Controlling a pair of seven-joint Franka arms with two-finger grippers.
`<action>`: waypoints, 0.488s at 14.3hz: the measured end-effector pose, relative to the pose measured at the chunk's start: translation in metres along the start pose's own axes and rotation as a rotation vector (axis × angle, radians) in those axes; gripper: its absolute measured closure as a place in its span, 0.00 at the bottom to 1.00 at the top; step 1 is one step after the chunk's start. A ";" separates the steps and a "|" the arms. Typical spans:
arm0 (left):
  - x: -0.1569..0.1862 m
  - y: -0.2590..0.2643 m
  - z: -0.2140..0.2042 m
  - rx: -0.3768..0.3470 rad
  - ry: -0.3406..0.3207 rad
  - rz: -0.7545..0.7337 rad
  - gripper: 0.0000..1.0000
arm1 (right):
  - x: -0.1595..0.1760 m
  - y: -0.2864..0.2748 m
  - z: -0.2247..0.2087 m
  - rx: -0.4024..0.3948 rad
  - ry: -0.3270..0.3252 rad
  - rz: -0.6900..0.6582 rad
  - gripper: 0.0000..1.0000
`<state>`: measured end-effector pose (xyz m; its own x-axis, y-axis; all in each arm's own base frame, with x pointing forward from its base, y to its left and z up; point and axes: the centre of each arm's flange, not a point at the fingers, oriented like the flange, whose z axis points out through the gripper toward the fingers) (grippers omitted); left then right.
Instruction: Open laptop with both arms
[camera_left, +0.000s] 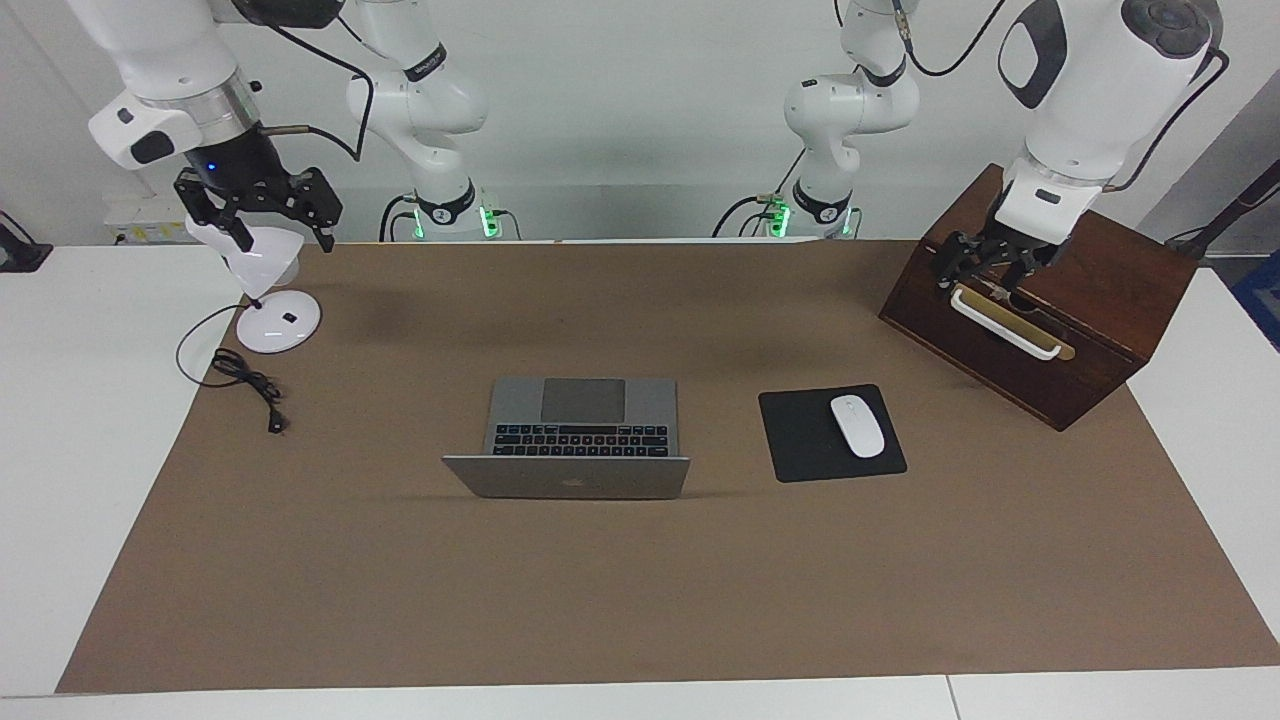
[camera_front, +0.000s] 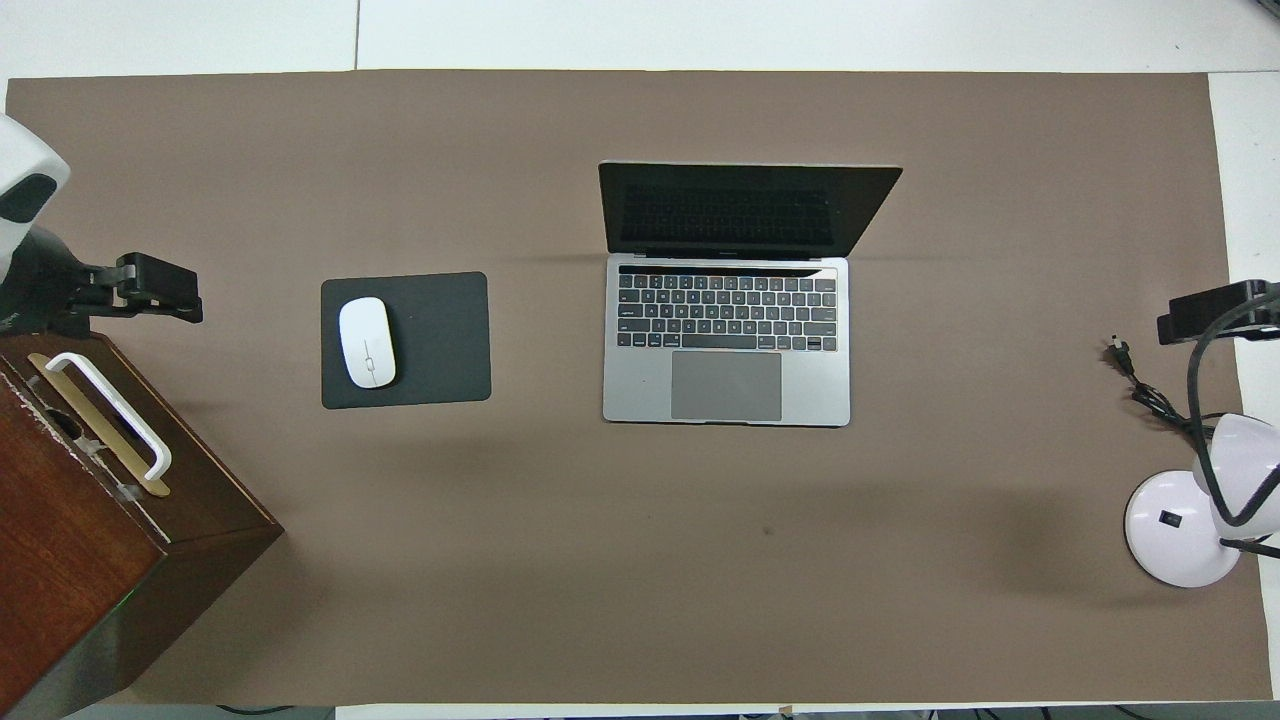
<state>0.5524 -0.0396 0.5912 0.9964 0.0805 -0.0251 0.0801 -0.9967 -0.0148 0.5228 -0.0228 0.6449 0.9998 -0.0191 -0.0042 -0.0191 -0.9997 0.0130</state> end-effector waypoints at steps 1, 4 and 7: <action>0.000 -0.003 0.005 0.001 -0.010 -0.003 0.00 | 0.000 0.000 0.000 0.000 0.000 0.000 0.00; -0.002 0.005 0.016 0.005 -0.031 0.013 0.00 | 0.000 0.000 0.000 0.000 0.000 0.000 0.00; -0.004 0.015 0.018 0.007 -0.035 0.030 0.00 | 0.000 0.000 0.000 0.000 0.000 0.000 0.00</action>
<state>0.5494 -0.0544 0.5734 0.9969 0.0507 -0.0608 0.0495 -0.9986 -0.0201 0.5228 -0.0229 0.6449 0.9998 -0.0191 -0.0042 -0.0191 -0.9997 0.0130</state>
